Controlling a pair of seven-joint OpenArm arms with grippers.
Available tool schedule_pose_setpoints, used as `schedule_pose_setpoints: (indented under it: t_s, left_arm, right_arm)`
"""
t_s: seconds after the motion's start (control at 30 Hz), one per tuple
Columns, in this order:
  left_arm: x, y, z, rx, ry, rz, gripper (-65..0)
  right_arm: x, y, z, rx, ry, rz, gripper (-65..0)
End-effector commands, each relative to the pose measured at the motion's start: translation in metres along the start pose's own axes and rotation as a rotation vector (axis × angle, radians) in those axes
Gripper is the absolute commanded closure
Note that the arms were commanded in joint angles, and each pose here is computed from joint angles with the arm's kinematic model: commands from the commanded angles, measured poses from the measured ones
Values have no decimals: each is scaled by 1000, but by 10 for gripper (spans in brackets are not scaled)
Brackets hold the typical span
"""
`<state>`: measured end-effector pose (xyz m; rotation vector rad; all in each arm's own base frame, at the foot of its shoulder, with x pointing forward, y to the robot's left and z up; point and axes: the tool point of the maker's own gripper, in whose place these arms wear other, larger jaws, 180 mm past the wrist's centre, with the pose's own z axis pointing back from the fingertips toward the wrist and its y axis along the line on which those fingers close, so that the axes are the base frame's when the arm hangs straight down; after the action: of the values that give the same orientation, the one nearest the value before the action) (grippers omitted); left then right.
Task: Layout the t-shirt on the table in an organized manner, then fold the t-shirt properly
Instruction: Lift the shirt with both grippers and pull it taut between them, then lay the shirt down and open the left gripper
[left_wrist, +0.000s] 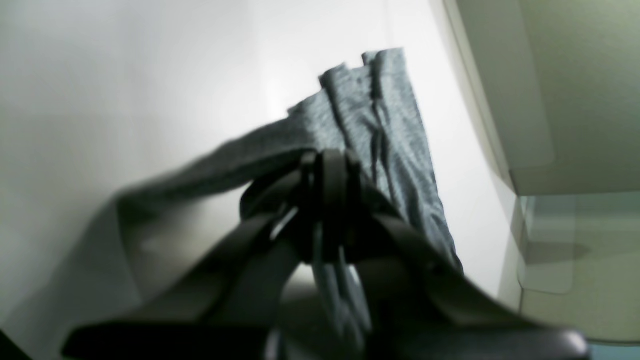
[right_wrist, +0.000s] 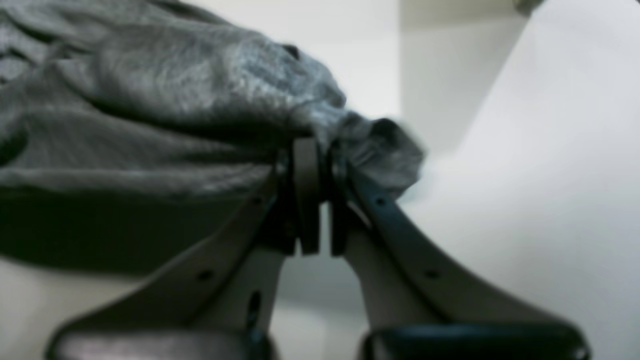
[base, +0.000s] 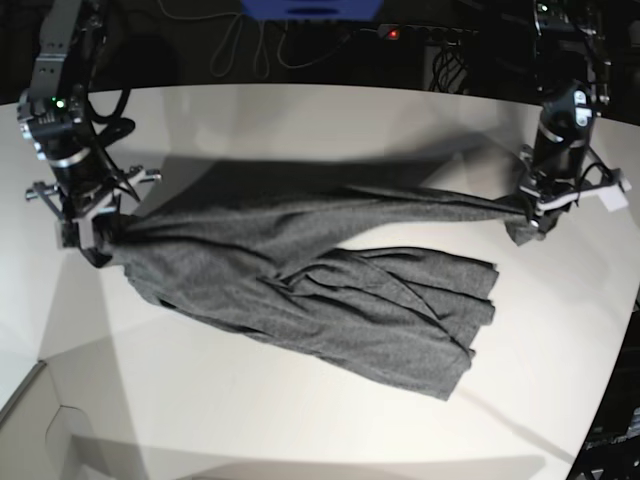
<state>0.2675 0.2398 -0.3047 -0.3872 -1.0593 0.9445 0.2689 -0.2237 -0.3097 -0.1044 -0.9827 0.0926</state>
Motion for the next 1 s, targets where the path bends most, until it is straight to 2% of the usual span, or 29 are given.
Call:
schedule_pose_setpoints:
  t_s: [0.0,0.17,0.27,0.53,0.67,0.8,0.97]
  left_arm:
    - [8,-7,2,-22,-6,26,-4]
    - [49,5,5,6,-104,22,-4]
    - [63,7,5,12,-131,-2,-4]
    - [58,14,0,32,-117,8,-4]
    - [42,26,-17,67,-73,16,-5]
    - [34,35,-23,94,-46,18,-6]
    - [33,37,-23,98,-45,17,-9]
  right_arm:
    - [6,-11,7,-26,-37,9,0]
    - [-33,6,21,54,30,45,0]
    - [-55,12,23,65,83,12,0]
    - [-79,23,28,86,141,-26,0]
    - [-86,33,26,117,161,-23,0]
    - [-103,35,24,124,207,-39,0]
    - [-108,34,22,124,219,-45,0]
